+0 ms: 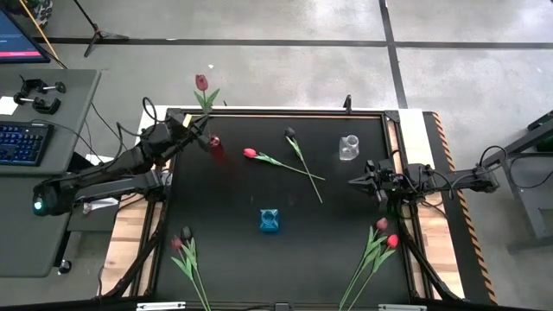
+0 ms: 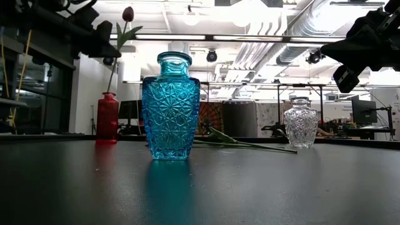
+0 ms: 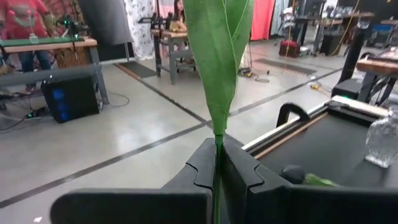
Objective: Sort flowers into vase by color
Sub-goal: Put the top left dark red flower into the red vase, then put the left dark red flower into the red vase
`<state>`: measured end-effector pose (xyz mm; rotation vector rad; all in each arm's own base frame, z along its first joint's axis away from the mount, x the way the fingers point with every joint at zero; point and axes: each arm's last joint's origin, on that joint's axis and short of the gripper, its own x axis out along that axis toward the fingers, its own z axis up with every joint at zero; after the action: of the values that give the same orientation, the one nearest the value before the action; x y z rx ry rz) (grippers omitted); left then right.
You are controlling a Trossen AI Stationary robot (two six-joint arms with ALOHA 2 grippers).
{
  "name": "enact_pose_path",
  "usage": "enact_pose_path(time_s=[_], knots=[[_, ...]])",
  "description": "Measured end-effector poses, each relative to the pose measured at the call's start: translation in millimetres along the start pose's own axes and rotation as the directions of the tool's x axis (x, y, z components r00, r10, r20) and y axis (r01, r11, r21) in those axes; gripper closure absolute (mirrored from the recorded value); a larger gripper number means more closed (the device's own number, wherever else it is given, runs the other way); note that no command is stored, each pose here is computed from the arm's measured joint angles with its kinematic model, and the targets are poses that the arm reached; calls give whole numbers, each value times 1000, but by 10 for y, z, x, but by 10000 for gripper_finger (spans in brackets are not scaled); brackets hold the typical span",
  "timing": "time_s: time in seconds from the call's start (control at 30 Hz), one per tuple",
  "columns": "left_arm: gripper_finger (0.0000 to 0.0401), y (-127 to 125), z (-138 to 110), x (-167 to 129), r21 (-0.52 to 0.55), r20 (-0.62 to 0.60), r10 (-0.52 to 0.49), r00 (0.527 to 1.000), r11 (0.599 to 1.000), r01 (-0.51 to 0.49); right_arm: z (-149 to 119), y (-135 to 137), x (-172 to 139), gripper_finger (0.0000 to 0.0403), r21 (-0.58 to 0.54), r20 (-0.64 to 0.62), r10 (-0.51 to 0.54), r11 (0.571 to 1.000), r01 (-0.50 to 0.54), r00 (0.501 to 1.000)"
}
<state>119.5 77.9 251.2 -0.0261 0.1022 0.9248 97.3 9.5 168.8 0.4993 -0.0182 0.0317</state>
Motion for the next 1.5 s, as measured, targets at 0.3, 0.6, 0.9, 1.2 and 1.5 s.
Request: enact_pose_path(time_s=[0.3, 0.6, 0.9, 1.2, 1.5], knots=[[357, 4, -41, -5, -33, -41, 3, 999, 999, -4, -1, -1, 0, 402, 0, 0, 0, 1000, 0, 1000], [248, 10, 56, -42, -28, -107, -23, 994, 999, 21, 0, 0, 0, 402, 0, 0, -1, 1000, 1, 1000], [167, 47, 470, -165, -42, -93, -54, 994, 998, 50, -1, -1, 0, 402, 0, 0, 0, 1000, 0, 1000], [153, 52, 845, -324, -68, -42, -206, 978, 977, 203, -1, -1, 0, 402, 0, 0, 0, 1000, 0, 1000], [153, -78, 948, -406, -69, -34, -461, 887, 886, 458, 0, 0, 0, 402, 0, 0, 0, 1000, 0, 1000]])
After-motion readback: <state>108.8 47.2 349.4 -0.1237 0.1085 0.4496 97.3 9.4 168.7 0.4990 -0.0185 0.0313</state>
